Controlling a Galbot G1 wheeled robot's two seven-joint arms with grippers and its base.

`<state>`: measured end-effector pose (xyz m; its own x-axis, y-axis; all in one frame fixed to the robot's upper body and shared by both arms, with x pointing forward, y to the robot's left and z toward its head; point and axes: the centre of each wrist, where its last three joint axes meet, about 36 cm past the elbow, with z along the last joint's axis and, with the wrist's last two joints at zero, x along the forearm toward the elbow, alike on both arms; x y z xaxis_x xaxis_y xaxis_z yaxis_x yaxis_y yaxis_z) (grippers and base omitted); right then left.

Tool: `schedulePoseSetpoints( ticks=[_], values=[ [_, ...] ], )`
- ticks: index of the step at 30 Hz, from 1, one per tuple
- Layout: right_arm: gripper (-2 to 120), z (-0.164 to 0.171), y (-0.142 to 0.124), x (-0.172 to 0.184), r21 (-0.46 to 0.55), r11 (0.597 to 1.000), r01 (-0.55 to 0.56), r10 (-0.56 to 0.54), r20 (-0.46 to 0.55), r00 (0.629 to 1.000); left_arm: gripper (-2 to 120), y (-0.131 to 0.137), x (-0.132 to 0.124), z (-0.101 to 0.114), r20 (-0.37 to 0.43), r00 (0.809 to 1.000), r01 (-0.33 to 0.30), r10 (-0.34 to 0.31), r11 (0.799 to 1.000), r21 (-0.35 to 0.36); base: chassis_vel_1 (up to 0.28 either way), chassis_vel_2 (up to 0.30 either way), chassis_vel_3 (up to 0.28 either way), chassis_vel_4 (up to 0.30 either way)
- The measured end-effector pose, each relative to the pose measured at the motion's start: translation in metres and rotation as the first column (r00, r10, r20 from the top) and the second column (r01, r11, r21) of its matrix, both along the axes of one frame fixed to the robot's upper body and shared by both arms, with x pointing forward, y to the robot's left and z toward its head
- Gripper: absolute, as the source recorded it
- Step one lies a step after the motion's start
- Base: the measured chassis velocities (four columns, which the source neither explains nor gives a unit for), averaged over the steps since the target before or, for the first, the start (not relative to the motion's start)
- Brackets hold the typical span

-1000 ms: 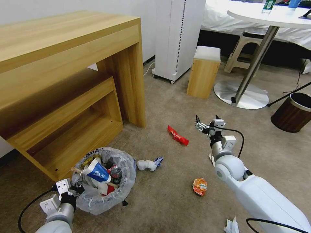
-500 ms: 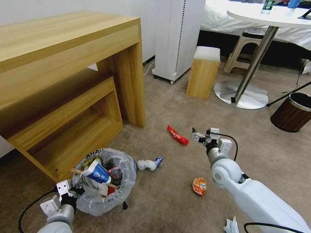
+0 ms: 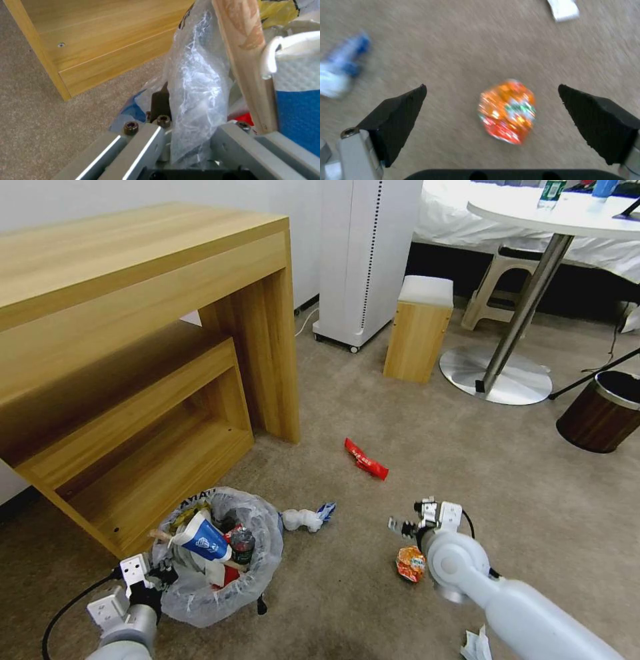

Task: Pick up the trash bin and place the garbage on the floor into it.

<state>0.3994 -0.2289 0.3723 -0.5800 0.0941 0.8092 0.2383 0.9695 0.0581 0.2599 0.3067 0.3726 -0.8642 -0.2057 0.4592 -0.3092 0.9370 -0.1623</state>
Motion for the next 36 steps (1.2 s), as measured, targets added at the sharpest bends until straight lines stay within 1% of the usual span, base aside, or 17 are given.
schedulePoseSetpoints(
  ticks=[3,4,7,13,15,17,19,21,22,23,25,27,31,32,33,35,36],
  values=[
    [100,-0.019,-0.014,-0.013,-0.032,0.999,0.001,-0.003,-0.045,0.999,1,-0.001,0.002,-0.001,0.005,1.0,-0.001,0.001,1.0,-0.004,0.0,0.0,0.0,0.0],
    [100,-0.019,-0.014,-0.013,-0.032,0.999,0.001,-0.003,-0.045,0.999,1,-0.001,0.002,-0.001,0.005,1.0,-0.001,0.001,1.0,-0.004,0.0,0.0,0.0,0.0],
    [100,-0.043,-0.025,-0.029,-0.084,0.996,-0.009,0.002,-0.08,0.997,1,-0.002,0.005,-0.003,0.005,1.0,-0.001,0.001,1.0,-0.007,0.0,0.0,0.0,0.0],
    [100,-0.054,-0.035,-0.035,-0.12,0.992,-0.034,0.025,-0.075,0.997,1,0.0,0.006,-0.006,0.003,1.0,-0.002,0.002,1.0,-0.005,0.0,0.0,0.0,0.0],
    [97,-0.056,-0.037,-0.034,-0.137,0.989,-0.06,0.052,-0.06,0.997,1,0.0,0.007,-0.006,0.006,1.0,-0.002,0.002,1.0,-0.007,0.0,0.0,0.0,0.0],
    [97,-0.056,-0.037,-0.034,-0.137,0.989,-0.06,0.052,-0.06,0.997,1,0.0,0.007,-0.006,0.006,1.0,-0.002,0.002,1.0,-0.007,0.0,0.0,0.0,0.0],
    [92,-0.056,-0.04,-0.034,-0.147,0.985,-0.093,0.087,-0.048,0.995,1,-0.001,0.008,-0.006,0.01,1.0,-0.004,0.004,1.0,-0.01,0.0,0.0,0.0,0.0],
    [91,-0.058,-0.041,-0.035,-0.156,0.982,-0.108,0.102,-0.045,0.994,1,-0.001,0.009,-0.006,0.011,1.0,-0.004,0.004,1.0,-0.012,0.0,0.0,0.0,0.0],
    [95,-0.062,-0.044,-0.037,-0.166,0.976,-0.143,0.137,-0.047,0.989,1,-0.001,0.009,-0.008,0.01,1.0,-0.006,0.006,1.0,-0.015,0.0,0.0,0.0,0.0],
    [95,-0.07,-0.045,-0.038,-0.187,0.968,-0.166,0.161,-0.043,0.986,1,-0.001,0.01,-0.008,0.01,1.0,-0.008,0.008,1.0,-0.015,0.0,0.0,0.0,0.0],
    [96,-0.073,-0.047,-0.038,-0.196,0.965,-0.176,0.172,-0.04,0.984,1,0.0,0.01,-0.009,0.01,1.0,-0.009,0.009,1.0,-0.016,0.0,0.0,0.0,0.0],
    [95,-0.078,-0.048,-0.037,-0.209,0.96,-0.188,0.185,-0.036,0.982,1,0.0,0.01,-0.01,0.009,1.0,-0.01,0.01,1.0,-0.017,0.0,0.0,0.0,0.0],
    [92,-0.09,-0.046,-0.032,-0.231,0.938,-0.257,0.263,-0.007,0.965,1,0.004,0.012,-0.013,0.01,1.0,-0.013,0.013,1.0,-0.018,0.0,0.0,0.0,0.0],
    [92,-0.09,-0.046,-0.032,-0.231,0.938,-0.257,0.263,-0.007,0.965,1,0.004,0.012,-0.013,0.01,1.0,-0.013,0.013,1.0,-0.018,0.0,0.0,0.0,0.0],
    [89,-0.09,-0.046,-0.029,-0.237,0.932,-0.273,0.281,0.003,0.96,1,0.004,0.013,-0.013,0.011,1.0,-0.013,0.013,1.0,-0.019,0.0,0.0,0.0,0.0],
    [86,-0.085,-0.053,-0.024,-0.266,0.915,-0.304,0.318,0.013,0.948,1,0.005,0.015,-0.013,0.013,1.0,-0.014,0.014,1.0,-0.021,0.0,0.0,0.0,0.0],
    [86,-0.085,-0.053,-0.024,-0.266,0.915,-0.304,0.318,0.013,0.948,1,0.005,0.015,-0.013,0.013,1.0,-0.014,0.014,1.0,-0.021,0.0,0.0,0.0,0.0]
  ],
)
